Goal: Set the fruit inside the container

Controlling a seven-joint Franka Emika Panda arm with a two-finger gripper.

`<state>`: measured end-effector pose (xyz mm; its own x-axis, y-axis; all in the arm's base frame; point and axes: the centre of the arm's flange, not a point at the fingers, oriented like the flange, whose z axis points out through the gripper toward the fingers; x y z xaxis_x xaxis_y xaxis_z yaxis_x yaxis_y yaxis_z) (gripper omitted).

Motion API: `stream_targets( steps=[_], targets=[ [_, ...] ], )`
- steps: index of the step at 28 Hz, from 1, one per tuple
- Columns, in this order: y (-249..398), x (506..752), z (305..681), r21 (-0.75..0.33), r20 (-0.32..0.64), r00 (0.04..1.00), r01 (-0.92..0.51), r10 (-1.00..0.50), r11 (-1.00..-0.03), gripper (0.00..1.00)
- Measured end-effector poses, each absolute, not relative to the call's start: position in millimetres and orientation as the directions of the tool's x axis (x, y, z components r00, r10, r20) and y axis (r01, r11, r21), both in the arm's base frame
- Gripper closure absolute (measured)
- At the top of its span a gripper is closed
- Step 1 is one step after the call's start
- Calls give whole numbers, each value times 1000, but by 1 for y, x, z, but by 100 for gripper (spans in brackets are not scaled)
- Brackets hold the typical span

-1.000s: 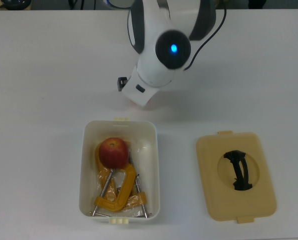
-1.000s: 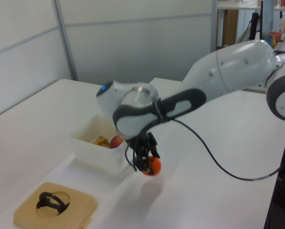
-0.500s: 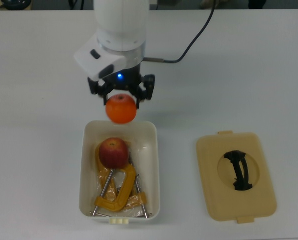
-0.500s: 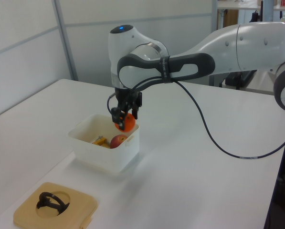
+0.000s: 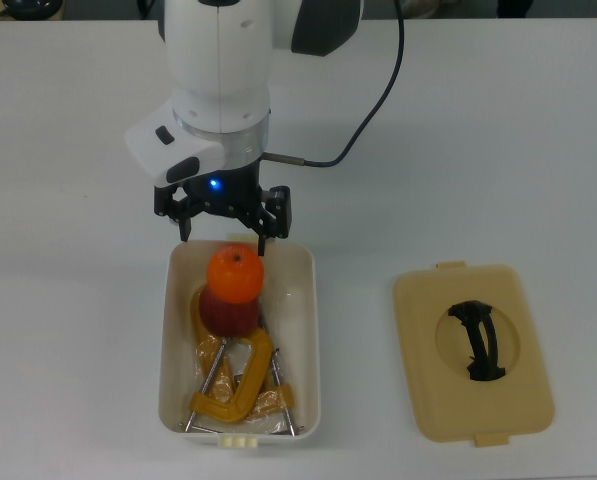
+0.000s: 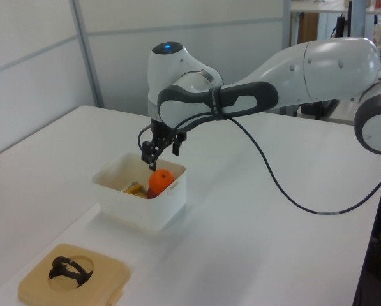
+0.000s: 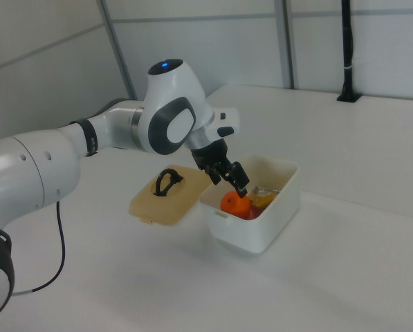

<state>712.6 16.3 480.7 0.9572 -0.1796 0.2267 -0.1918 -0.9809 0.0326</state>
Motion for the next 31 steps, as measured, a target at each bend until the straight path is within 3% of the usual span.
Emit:
stream_targets(
  steps=[11, 31],
  targets=[
    [-6, 674, 512, 76, 35, 996, -83, -80, -994, 0],
    [-12, 667, 506, 75, -18, 1000, 17, 16, -997, 0]
  ],
)
